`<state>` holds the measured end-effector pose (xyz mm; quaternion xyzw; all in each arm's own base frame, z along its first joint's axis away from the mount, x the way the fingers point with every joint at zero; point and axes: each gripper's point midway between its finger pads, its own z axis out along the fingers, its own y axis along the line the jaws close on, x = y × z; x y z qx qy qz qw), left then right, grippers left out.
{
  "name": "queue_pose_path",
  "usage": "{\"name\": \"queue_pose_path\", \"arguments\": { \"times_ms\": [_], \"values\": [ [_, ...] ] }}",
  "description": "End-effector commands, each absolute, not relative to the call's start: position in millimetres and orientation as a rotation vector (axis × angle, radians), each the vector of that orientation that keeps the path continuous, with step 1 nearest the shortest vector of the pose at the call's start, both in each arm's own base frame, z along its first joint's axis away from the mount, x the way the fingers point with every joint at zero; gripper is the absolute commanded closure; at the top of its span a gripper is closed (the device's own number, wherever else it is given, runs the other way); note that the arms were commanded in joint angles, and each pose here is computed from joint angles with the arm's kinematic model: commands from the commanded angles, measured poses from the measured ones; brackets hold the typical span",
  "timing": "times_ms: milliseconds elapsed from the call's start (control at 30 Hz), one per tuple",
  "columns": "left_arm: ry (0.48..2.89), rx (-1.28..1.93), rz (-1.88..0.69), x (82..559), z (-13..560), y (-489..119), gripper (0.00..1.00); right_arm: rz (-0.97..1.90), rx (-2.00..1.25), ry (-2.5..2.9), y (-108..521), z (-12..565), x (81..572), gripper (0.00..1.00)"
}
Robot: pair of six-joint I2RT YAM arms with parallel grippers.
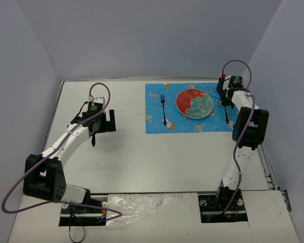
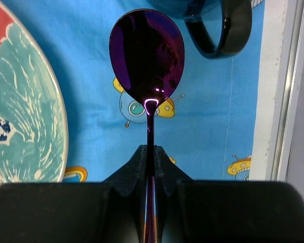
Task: Set the dinner table for one person
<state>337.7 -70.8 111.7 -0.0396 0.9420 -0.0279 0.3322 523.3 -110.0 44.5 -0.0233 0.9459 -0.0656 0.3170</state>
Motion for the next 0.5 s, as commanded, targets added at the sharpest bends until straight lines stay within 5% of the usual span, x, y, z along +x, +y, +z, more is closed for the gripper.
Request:
{"name": "queue_pose_path", "arguments": {
  "times_ms": [0,300,467],
  "values": [
    [2.389,-0.106,-0.064,355,134,-69,0.03,-0.165,-0.054,2.43,-115,57,544,1.0],
    [2.396,-0.108,-0.065,357,132,-70,0.03,-0.16,-0.035,2.443,-118,43,551,0.99],
    [2.398,-0.111,-0.057,356,131,-69,0.03,-0.165,-0.025,2.438,-119,45,552,0.84]
  ]
}}
